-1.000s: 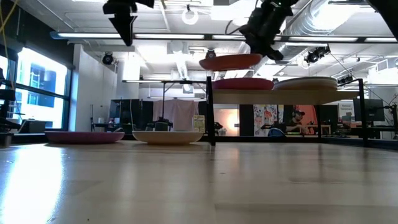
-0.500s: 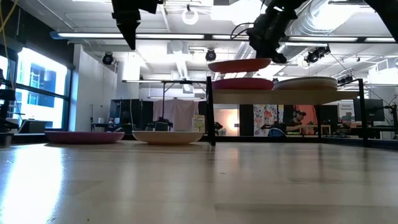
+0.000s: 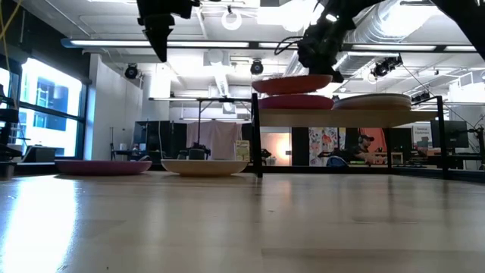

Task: Place and stack plates onto a shelf
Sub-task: Stack the orange plate on top of the pink plate on the shelf

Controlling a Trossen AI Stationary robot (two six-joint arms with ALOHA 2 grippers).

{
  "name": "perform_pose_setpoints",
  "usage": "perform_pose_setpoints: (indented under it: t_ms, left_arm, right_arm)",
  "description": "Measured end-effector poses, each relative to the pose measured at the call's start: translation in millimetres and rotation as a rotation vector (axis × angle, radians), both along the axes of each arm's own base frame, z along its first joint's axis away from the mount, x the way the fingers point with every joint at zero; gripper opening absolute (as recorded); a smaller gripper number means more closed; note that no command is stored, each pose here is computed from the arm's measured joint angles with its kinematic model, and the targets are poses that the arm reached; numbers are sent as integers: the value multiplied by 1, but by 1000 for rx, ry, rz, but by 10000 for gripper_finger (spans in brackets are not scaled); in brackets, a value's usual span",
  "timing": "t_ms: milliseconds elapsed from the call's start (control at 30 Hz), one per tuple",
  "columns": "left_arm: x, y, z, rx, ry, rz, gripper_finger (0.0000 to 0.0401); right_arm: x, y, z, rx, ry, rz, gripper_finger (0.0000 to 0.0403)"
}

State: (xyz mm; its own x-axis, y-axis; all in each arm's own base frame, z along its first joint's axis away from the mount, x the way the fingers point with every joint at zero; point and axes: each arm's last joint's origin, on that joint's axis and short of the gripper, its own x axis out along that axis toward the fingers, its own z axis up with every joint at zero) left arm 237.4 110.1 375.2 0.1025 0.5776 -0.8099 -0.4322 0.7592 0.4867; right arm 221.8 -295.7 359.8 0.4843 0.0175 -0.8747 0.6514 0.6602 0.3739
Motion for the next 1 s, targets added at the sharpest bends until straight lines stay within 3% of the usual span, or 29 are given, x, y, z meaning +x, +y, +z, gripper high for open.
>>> perform_pose_setpoints:
  t_ms: [533, 1000]
  left_arm:
    - [0, 0, 0, 0, 1, 0, 135]
    - [0, 0, 0, -1, -4, 7, 135]
  right_arm:
    - [12, -5, -24, 59, 70, 64, 0]
    - [15, -9, -25, -4, 103, 54, 0]
